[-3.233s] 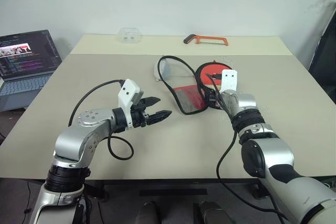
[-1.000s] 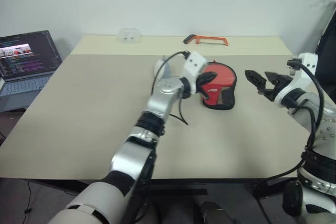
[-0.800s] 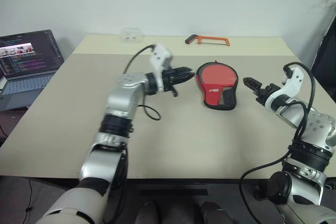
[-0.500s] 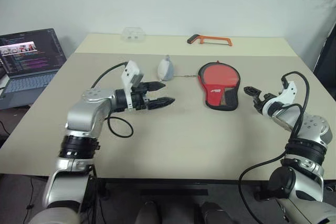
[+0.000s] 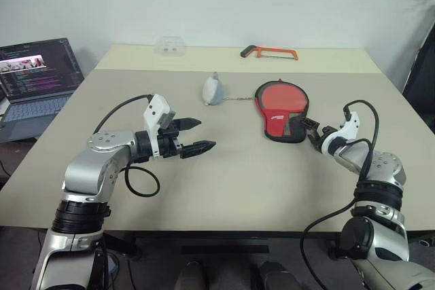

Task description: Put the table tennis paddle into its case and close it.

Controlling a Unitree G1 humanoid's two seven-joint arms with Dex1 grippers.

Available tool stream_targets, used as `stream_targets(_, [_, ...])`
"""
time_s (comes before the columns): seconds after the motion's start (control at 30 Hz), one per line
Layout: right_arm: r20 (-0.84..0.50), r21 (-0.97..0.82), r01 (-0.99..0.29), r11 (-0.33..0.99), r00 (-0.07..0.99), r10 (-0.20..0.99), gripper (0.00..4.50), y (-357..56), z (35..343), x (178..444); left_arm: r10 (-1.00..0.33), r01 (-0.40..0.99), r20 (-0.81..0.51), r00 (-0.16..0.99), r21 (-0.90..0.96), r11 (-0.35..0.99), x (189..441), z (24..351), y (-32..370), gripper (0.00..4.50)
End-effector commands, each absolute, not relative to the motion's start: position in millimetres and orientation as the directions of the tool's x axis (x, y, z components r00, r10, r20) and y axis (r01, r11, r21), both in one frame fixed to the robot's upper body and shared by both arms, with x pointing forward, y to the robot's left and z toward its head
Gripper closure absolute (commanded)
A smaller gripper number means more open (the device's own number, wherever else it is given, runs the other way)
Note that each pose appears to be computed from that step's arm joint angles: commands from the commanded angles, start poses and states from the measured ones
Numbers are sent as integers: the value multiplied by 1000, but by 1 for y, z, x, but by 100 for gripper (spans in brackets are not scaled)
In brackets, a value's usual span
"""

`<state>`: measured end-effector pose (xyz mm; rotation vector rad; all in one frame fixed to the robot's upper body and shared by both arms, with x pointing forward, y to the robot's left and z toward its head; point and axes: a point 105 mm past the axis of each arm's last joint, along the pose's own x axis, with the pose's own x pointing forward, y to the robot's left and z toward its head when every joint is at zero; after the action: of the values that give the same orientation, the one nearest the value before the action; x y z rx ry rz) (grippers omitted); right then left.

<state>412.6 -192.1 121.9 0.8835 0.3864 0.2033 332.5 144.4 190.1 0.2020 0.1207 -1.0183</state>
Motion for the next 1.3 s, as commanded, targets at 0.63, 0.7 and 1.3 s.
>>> stream_targets(0.63, [-160,838,-139,527,862,481,0,-124,132,423,-824,842,-181,538,163,514,330,200,138,5])
stream_targets(0.7, [-161,838,-137,528,863,479,0,-122,131,425,-823,842,-181,538,165,514,330,200,137,5])
stream_targets(1.3, [-262,807,-39,589,871,416,444,-125,105,429,-816,834,-180,549,177,522,332,198,138,0])
